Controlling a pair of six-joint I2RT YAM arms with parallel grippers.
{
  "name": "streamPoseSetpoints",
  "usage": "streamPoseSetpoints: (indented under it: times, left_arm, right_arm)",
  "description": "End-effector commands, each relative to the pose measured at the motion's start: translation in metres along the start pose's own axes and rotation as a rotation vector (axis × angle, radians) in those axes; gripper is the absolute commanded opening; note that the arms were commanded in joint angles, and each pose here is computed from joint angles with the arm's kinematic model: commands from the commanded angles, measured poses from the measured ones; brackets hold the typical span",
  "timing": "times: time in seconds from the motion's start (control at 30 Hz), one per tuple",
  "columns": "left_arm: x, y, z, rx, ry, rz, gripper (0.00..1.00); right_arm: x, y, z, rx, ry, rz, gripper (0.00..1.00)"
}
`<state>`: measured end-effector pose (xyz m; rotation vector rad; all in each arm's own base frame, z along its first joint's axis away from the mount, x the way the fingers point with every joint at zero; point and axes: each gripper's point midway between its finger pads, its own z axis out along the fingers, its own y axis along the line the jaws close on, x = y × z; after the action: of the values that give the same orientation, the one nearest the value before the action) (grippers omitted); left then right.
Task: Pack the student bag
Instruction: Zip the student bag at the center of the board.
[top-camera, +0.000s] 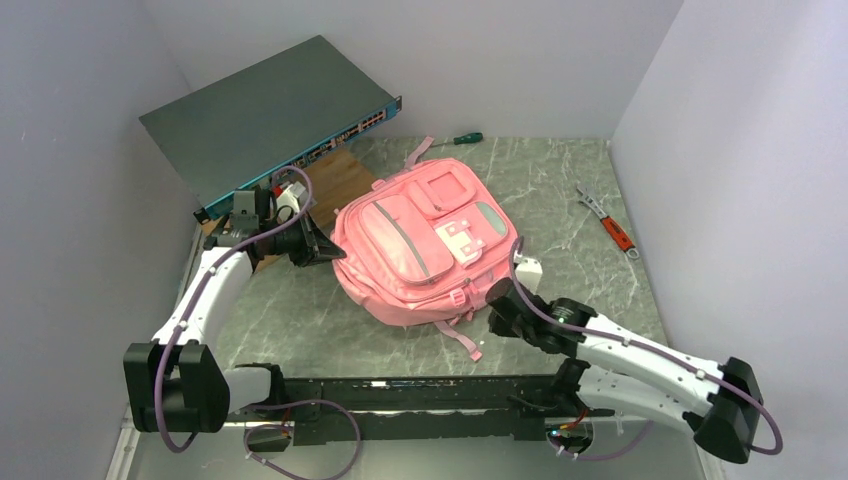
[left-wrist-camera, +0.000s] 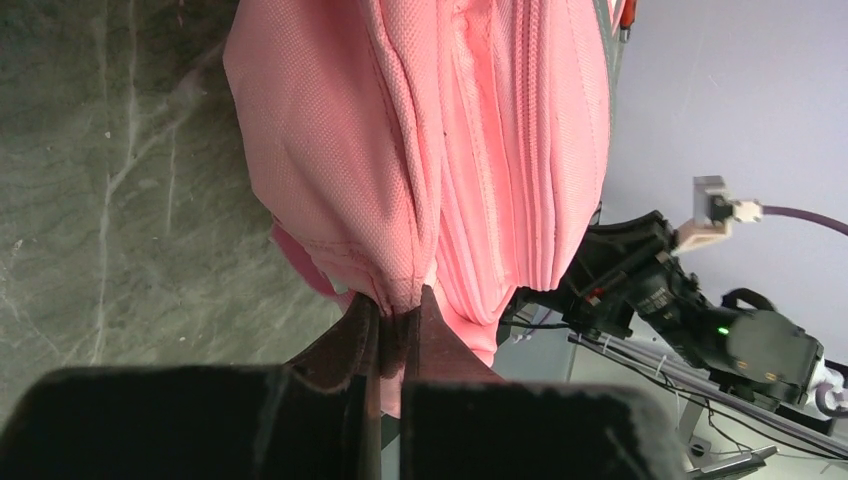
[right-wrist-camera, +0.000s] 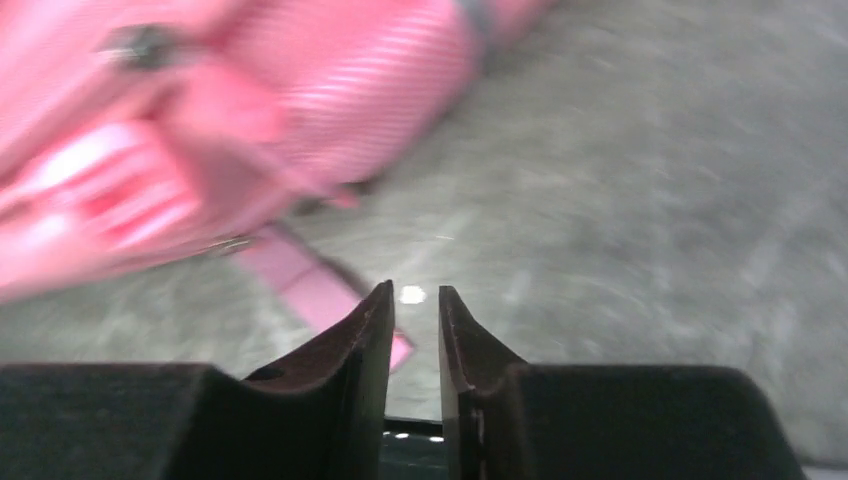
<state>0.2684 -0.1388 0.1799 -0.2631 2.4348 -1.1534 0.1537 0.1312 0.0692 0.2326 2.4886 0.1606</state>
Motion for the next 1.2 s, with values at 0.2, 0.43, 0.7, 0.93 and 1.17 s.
streamPoseSetpoints:
  times: [0.2,0.43,0.7,0.93,1.17]
  left_arm:
    - [-0.07,-0.029,-0.029,0.072,-0.264,0.103,0.0]
    - [-0.069,-0.03,-0.028,0.079,-0.253,0.105,0.0]
    - [-0.07,-0.031,-0.028,0.085,-0.25,0.103,0.0]
    - [-0.07,-0.032,-0.028,0.082,-0.245,0.107,0.0]
    - [-0.07,-0.031,-0.028,0.079,-0.248,0.1,0.0]
  right_arm:
    - [0.001,0.112,-0.007,-0.614,-0.062,-0.24,0.42]
    - [-0.001,0.1,0.019,-0.501,-0.162,-0.266,0.45]
    - [-0.01,0.097,0.029,-0.39,-0.313,-0.328,0.46]
    - [-0.01,0.088,0.032,-0.277,-0.364,-0.351,0.46]
    - [-0.008,0.089,0.03,-0.318,-0.376,-0.325,0.26]
